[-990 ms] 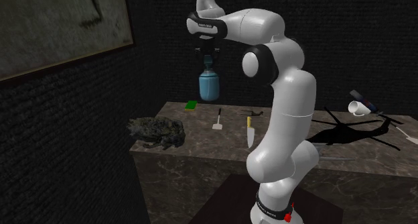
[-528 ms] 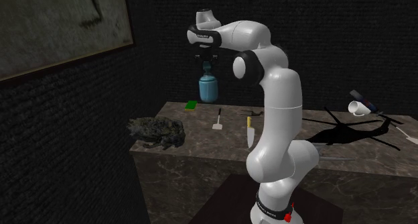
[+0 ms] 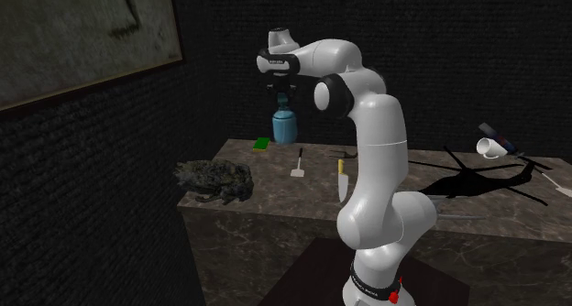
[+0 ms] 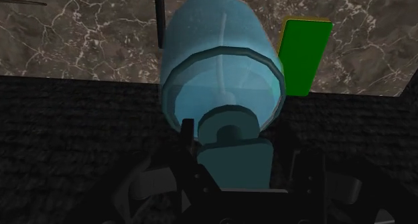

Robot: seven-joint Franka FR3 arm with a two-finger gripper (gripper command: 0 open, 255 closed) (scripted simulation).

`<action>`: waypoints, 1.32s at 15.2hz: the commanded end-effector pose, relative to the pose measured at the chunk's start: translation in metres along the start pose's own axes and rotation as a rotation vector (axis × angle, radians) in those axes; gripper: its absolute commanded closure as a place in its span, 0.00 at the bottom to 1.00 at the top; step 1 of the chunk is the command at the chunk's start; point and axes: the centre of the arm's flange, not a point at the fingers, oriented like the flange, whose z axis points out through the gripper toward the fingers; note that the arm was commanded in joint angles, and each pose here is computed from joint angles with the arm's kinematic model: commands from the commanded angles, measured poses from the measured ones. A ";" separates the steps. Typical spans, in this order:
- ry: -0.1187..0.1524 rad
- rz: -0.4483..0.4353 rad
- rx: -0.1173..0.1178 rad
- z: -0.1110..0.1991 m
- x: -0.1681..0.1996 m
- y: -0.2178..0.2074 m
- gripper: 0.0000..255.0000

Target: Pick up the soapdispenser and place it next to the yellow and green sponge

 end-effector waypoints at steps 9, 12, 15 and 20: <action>0.002 0.000 0.001 0.050 -0.015 0.000 1.00; 0.002 0.000 0.001 0.054 -0.016 0.000 1.00; 0.002 0.000 0.001 0.054 -0.016 0.000 1.00; 0.002 0.000 0.001 0.054 -0.016 0.000 0.00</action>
